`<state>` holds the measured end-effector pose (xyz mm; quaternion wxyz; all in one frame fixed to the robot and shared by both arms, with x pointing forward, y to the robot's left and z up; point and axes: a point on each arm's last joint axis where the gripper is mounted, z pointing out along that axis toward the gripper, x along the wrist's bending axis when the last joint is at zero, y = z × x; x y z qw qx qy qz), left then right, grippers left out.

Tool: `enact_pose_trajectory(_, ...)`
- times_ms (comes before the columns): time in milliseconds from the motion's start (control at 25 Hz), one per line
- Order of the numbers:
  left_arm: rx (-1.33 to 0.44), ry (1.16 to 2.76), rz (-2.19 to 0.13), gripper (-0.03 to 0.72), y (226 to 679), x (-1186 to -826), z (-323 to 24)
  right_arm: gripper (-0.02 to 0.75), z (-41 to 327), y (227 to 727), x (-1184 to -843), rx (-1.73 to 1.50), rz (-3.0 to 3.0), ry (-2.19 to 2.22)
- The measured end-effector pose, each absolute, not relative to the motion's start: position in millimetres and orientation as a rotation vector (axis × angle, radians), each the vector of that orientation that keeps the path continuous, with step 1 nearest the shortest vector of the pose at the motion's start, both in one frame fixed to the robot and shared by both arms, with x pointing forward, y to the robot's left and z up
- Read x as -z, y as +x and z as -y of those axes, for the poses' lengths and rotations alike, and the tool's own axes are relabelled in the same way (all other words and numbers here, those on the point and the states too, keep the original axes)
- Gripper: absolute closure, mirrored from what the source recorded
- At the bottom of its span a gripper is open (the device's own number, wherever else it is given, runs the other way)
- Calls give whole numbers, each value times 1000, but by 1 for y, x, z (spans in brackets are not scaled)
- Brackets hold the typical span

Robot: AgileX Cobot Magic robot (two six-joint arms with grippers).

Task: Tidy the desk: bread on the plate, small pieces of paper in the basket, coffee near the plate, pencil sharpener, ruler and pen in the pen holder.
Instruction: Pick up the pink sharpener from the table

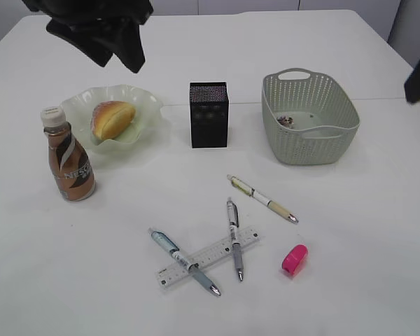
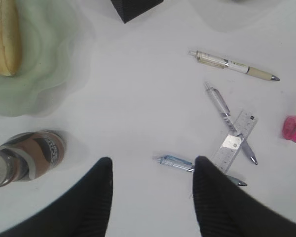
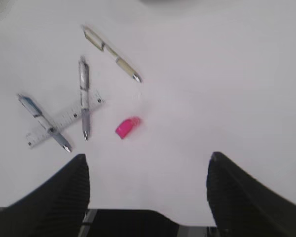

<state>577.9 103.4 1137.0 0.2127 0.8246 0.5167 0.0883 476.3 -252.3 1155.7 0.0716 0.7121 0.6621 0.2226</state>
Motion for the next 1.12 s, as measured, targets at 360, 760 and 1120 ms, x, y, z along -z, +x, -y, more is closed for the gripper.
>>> enact_pose_trajectory(360, -309, 2201, -1375, 308, 551, -1181, -119, 166, 230, 459, -1091, -497, -2084, 2380)
enact_pose_trajectory(760, -321, 2184, -1363, 308, 544, -1191, -123, 166, 181, 478, -1047, -521, -1815, 2460)
enact_pose_trajectory(1120, -321, 2184, -1363, 308, 544, -1191, -123, 166, 157, 497, -1002, -422, -1720, 2766)
